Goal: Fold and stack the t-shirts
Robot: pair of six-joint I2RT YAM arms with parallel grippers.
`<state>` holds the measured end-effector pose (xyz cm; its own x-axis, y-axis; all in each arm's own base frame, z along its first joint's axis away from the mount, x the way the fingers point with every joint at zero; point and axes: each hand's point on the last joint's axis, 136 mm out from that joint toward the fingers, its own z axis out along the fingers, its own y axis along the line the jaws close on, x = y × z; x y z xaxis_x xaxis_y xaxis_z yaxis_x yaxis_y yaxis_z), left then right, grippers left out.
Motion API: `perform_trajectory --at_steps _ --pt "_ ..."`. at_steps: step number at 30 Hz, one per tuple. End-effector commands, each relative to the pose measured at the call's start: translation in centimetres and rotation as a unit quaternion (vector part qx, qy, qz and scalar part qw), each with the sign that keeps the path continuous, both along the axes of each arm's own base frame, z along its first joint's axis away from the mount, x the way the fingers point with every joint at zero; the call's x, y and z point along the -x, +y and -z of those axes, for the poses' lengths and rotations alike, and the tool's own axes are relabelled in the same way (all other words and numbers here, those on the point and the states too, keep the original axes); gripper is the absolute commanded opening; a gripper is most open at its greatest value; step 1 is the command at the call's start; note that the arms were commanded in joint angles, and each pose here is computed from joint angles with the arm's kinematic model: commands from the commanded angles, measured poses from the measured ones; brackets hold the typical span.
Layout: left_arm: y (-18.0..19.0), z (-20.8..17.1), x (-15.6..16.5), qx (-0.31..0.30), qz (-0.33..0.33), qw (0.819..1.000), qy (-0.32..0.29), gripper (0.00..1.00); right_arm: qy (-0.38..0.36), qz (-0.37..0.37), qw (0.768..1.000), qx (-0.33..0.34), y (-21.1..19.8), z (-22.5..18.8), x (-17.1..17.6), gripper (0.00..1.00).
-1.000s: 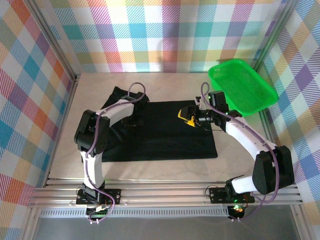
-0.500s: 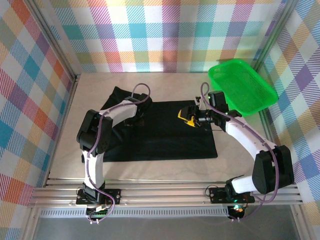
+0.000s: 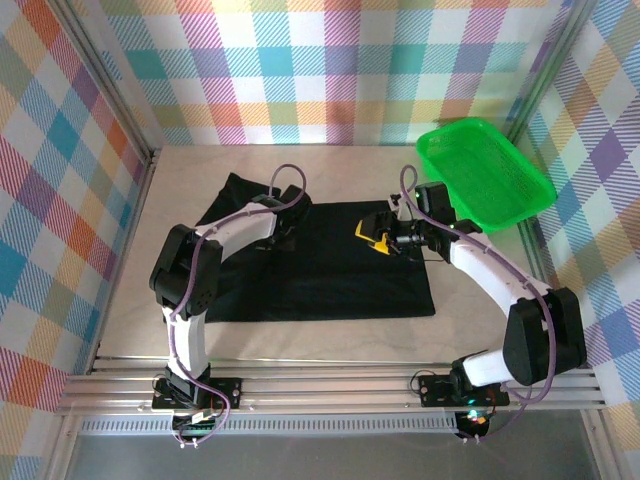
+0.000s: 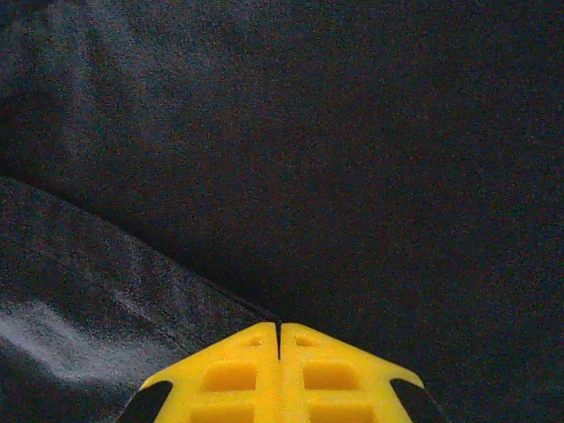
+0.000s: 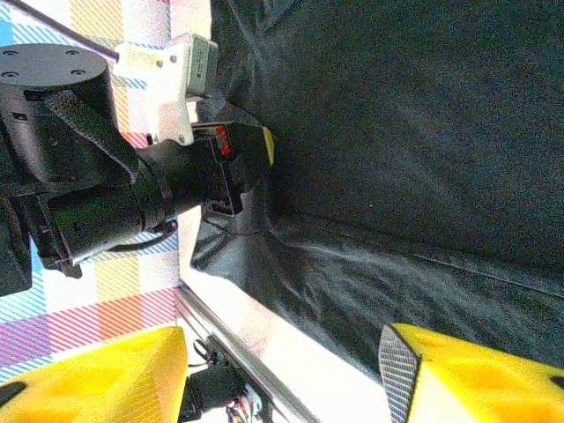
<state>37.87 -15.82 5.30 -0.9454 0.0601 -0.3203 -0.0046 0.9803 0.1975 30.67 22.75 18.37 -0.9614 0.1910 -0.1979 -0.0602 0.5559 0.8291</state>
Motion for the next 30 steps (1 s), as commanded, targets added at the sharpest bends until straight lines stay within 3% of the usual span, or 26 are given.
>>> perform_trajectory --at_steps 1,7,9,11,12,13,17,20,24,26,30 --pt "-1.0 0.3 0.6 0.010 0.012 1.000 0.001 0.00 -0.005 -0.007 1.000 -0.002 0.3 -0.7 -0.1 0.60" --pt "-1.6 0.8 1.1 0.011 0.023 1.000 0.006 0.03 -0.001 -0.008 1.000 0.001 0.2 -0.4 -0.1 0.60" --pt "-1.4 0.8 1.1 0.007 0.022 1.000 0.006 0.24 0.000 -0.007 1.000 0.003 0.2 -0.3 -0.1 0.60" --pt "-0.9 -0.3 0.9 -0.002 0.010 1.000 -0.008 0.60 0.006 -0.001 1.000 0.015 -0.1 0.1 0.0 0.60" --pt "-0.5 -1.3 0.9 -0.006 0.000 1.000 -0.021 0.70 0.015 0.006 0.999 0.033 -0.6 0.7 0.2 0.60" --pt "-0.1 -2.4 0.9 -0.008 -0.011 0.999 -0.033 0.73 0.020 0.012 0.999 0.044 -1.0 1.2 0.3 0.60" --pt "2.9 -6.3 2.6 0.002 -0.097 0.993 -0.062 0.71 0.070 0.062 0.987 0.130 -4.1 5.3 1.4 0.56" --pt "6.5 -6.0 5.4 0.039 -0.191 0.980 -0.037 0.59 0.105 0.086 0.974 0.179 -6.1 8.2 2.4 0.51" --pt "10.7 -2.8 9.2 0.120 -0.316 0.941 0.015 0.29 0.136 0.090 0.958 0.236 -7.8 11.0 3.1 0.41" --pt "12.5 -1.2 10.5 0.148 -0.368 0.918 0.033 0.22 0.146 0.088 0.949 0.265 -8.5 12.1 3.1 0.39" --pt "14.7 1.0 11.7 0.169 -0.427 0.887 0.055 0.20 0.172 0.076 0.935 0.302 -9.3 14.4 3.1 0.35"
